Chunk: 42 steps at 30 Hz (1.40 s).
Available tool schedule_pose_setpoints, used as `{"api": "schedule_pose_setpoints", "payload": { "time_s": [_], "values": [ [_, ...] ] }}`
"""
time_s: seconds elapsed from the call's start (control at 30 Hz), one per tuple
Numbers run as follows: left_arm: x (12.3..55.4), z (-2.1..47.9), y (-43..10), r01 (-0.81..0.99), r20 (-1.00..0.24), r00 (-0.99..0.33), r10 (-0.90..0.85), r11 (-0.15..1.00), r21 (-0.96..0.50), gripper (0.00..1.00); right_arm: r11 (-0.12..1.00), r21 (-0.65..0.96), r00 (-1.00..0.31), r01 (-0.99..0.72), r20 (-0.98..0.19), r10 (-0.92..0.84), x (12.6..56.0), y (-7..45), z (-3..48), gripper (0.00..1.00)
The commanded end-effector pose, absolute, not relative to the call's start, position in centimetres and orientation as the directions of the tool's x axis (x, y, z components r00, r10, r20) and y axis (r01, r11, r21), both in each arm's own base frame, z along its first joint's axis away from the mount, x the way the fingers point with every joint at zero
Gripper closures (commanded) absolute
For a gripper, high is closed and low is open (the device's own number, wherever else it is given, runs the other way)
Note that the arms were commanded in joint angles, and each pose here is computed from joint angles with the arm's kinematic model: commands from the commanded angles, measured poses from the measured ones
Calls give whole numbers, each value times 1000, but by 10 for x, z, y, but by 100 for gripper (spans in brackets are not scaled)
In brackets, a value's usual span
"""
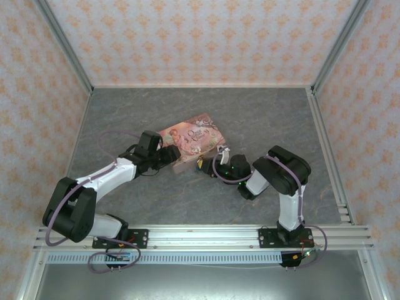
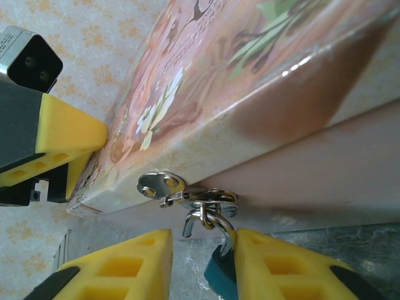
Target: Unlock the padlock with the key
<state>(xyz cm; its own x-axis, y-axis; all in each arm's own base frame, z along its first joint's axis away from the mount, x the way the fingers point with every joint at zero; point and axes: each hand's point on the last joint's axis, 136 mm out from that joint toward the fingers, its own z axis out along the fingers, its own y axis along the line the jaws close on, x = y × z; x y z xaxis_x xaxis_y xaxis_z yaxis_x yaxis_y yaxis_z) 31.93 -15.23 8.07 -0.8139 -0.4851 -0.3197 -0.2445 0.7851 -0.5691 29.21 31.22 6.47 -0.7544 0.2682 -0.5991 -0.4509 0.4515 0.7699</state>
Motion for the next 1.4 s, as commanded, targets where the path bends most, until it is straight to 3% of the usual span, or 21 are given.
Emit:
{"api": "schedule_pose_setpoints", "payload": {
  "time_s": [0.0,0.7,1.37],
  "values": [
    [301,52,-142,-305,-277,-838,-471,823,-479,34,391,756,-715,-525,-641,278,289,319,91,76],
    [299,53,-139,-312,-280,-836,-471,830,-463,34,439,781,-721,-444,-602,342,297,308,80,98],
    [282,35,-137,-355,-243,-833,-497,817,-454,33,382,891,-693,-243,-435,574,329,289,97,100]
  ]
}}
